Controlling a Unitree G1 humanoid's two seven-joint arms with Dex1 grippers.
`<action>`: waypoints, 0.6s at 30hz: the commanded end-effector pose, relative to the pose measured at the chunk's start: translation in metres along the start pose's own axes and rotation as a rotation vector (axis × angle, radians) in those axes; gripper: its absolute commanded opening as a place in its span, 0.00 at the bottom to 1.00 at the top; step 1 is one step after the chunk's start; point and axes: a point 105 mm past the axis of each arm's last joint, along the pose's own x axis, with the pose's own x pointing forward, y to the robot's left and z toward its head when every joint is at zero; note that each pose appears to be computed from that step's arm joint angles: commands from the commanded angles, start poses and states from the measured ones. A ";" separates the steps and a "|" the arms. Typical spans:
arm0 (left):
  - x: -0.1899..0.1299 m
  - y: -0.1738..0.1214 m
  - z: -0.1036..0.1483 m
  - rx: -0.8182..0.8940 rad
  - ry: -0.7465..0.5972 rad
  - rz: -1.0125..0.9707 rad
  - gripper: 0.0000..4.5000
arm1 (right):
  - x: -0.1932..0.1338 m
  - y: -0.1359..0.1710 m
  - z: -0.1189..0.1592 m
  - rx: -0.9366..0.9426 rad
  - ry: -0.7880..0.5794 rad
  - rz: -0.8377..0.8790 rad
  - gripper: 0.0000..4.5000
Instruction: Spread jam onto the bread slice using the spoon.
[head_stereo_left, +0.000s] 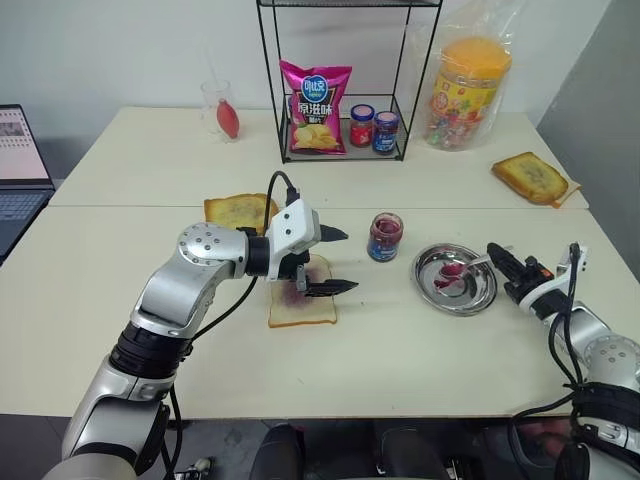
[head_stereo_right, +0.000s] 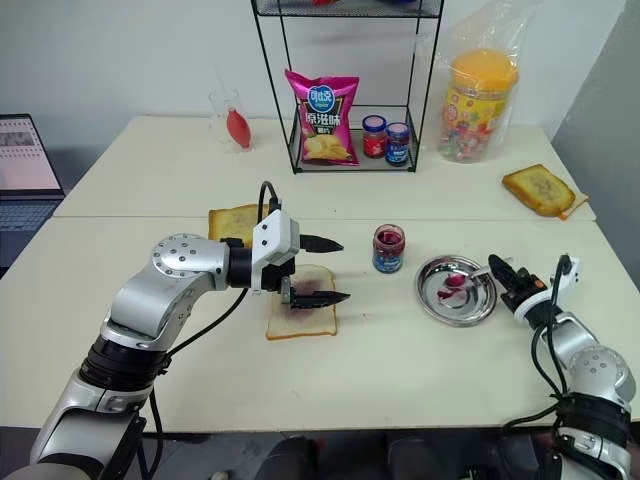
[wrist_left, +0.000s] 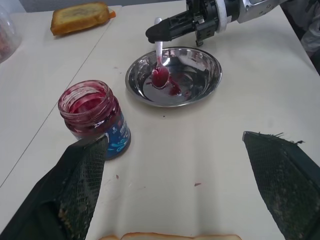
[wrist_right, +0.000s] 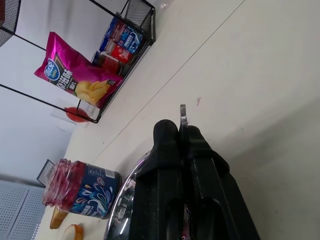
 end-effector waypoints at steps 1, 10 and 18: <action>-0.007 0.004 0.013 0.040 -0.037 0.016 1.00 | -0.006 0.032 0.012 -0.125 0.000 0.065 0.01; -0.045 0.033 0.003 -0.070 -0.067 0.249 1.00 | 0.009 0.153 0.034 -0.330 -0.059 0.308 0.01; -0.042 0.036 -0.001 -0.100 -0.098 0.341 1.00 | 0.042 0.195 0.012 -0.548 -0.015 0.381 0.01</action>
